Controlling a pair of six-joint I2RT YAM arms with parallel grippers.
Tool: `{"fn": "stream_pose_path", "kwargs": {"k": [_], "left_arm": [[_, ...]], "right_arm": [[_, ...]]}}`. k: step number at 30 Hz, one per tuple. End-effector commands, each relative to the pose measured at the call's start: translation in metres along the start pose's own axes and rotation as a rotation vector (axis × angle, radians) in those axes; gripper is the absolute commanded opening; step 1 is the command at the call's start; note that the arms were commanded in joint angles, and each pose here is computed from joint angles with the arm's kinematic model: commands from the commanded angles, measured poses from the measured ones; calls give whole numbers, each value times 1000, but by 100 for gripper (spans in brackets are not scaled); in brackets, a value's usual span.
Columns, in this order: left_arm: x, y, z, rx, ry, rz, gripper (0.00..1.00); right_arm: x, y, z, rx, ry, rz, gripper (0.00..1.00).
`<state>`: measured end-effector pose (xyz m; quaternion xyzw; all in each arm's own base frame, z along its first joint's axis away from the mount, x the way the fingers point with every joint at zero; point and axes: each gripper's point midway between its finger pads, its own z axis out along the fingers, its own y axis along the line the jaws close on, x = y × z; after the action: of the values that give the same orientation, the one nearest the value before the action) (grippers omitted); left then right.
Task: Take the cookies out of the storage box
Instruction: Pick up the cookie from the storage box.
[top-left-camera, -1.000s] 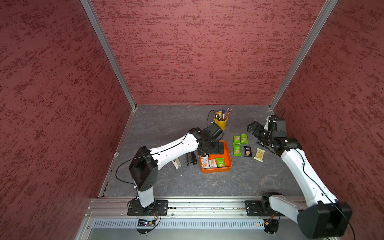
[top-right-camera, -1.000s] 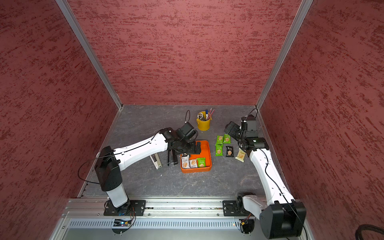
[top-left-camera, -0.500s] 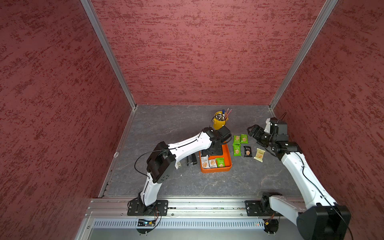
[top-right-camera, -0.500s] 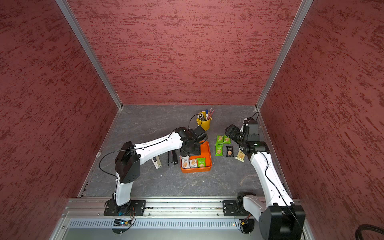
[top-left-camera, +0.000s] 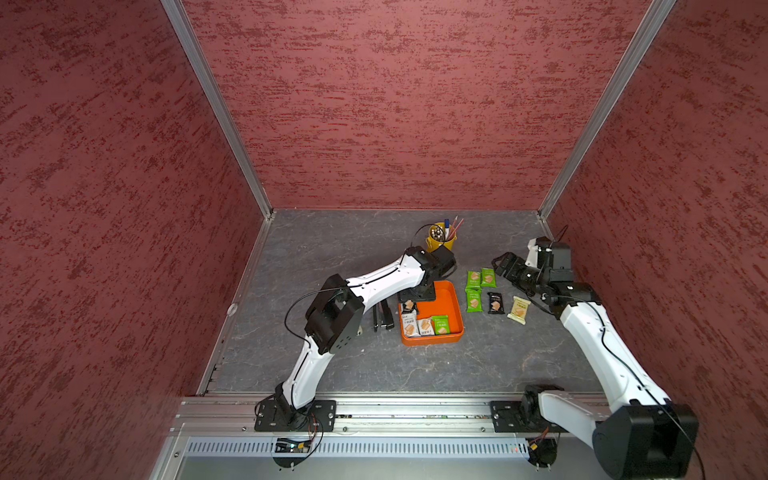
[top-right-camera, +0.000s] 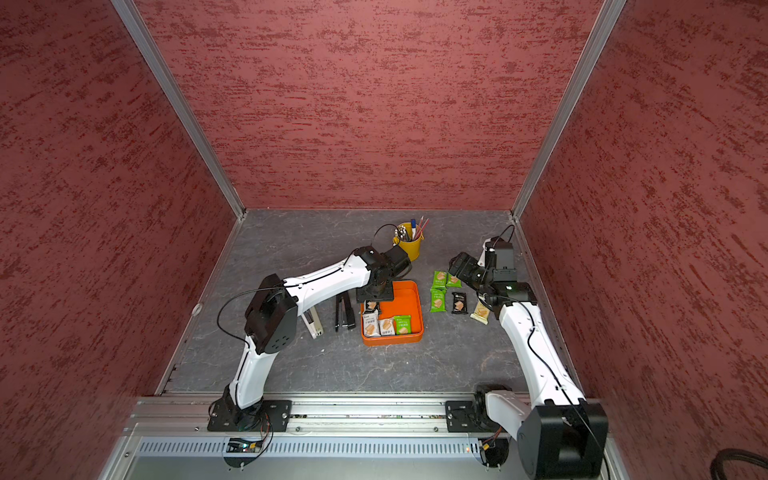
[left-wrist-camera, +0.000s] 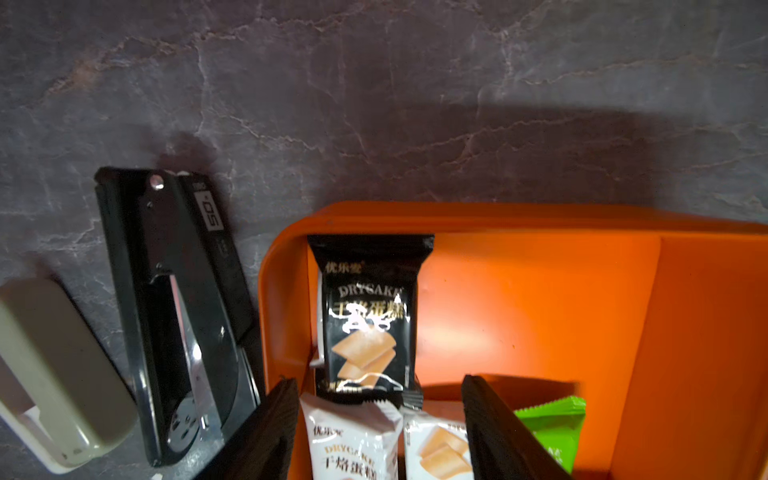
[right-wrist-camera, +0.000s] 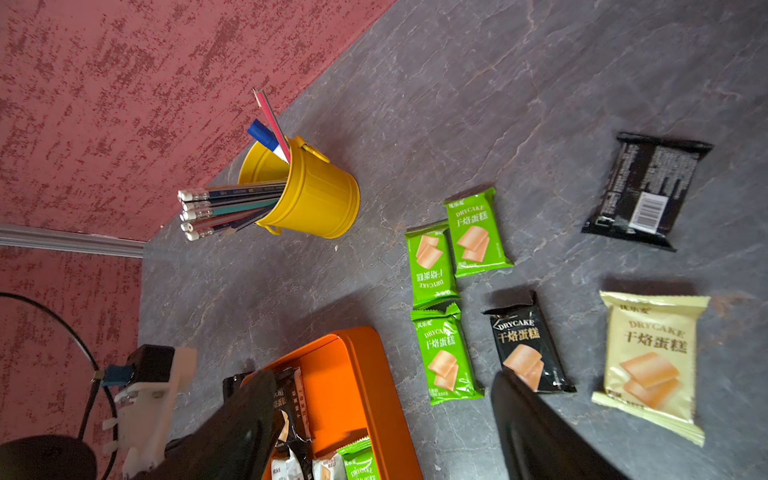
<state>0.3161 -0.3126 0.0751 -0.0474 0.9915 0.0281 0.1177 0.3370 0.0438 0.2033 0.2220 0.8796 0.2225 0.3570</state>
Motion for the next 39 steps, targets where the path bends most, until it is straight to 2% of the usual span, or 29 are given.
{"fn": "stream_pose_path", "kwargs": {"k": [1,22,28,33,36,39], "left_arm": [[-5,-1,4,-23,-13,30,66],[8,-4,35,-44,60,40,66],[9,-7,36,-33,60,49,57],[11,-9,37,-31,60,50,57],[13,-9,38,-34,63,54,62],[16,-7,41,-42,70,54,63]], "right_arm": [[0,0,2,-1,16,-19,85],[4,-6,9,28,46,-31,85],[5,-7,6,36,46,-37,85],[5,-7,3,39,45,-42,85],[5,-7,2,42,44,-48,85],[6,-8,0,43,45,-47,85]]}}
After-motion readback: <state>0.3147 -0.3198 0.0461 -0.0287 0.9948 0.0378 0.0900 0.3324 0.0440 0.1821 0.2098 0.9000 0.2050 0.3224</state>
